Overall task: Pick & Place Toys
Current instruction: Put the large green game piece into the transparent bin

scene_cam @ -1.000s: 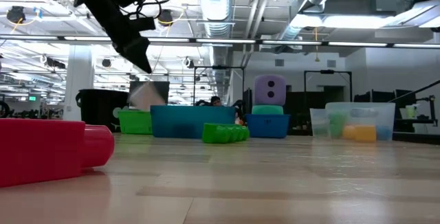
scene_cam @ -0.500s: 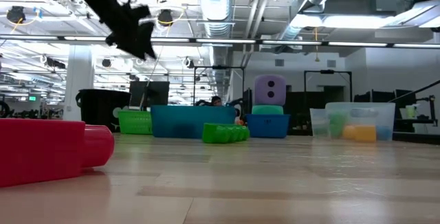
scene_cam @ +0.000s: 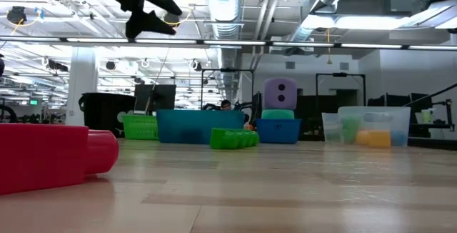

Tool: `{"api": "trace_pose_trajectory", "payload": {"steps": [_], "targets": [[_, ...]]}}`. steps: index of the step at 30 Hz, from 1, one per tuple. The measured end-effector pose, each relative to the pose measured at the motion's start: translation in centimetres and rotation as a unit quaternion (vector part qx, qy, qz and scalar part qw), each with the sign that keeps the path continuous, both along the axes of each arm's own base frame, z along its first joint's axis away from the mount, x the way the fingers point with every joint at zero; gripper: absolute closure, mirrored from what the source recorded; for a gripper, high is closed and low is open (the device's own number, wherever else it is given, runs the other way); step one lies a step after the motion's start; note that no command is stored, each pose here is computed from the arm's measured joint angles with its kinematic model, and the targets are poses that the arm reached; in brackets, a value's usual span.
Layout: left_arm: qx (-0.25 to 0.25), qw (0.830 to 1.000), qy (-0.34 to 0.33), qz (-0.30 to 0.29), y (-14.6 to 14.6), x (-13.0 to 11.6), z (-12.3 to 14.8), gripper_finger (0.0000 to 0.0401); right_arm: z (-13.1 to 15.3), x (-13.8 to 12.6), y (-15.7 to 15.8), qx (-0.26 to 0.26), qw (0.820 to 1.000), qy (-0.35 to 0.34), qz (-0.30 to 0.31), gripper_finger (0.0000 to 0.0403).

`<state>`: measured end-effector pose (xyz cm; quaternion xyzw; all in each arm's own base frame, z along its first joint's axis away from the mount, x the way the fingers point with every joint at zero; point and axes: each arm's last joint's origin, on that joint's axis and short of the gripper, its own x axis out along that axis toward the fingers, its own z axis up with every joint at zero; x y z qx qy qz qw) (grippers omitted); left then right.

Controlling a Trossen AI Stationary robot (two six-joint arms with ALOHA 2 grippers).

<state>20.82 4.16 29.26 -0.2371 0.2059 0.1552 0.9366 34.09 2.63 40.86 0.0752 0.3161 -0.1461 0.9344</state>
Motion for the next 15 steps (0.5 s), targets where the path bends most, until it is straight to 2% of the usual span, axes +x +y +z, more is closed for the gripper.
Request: {"api": "trace_pose_trajectory", "payload": {"steps": [4, 10, 15], "targets": [[-0.015, 0.999, 0.019, -0.022, -1.6, 2.1, -1.4, 0.0159, -1.3, 0.0, 0.8, 0.025, 0.999, 0.017, -0.012, 0.0074], [-0.036, 0.998, 0.041, -0.033, -2.8, 5.5, -4.2, 0.0149, -1.6, -0.3, 2.6, 0.045, 0.999, 0.021, -0.010, 0.0074], [-0.069, 0.995, 0.060, -0.027, -3.5, 7.8, -7.0, 0.0143, -2.0, -0.8, 3.2, 0.007, 0.999, 0.052, -0.003, 0.0074]]}}
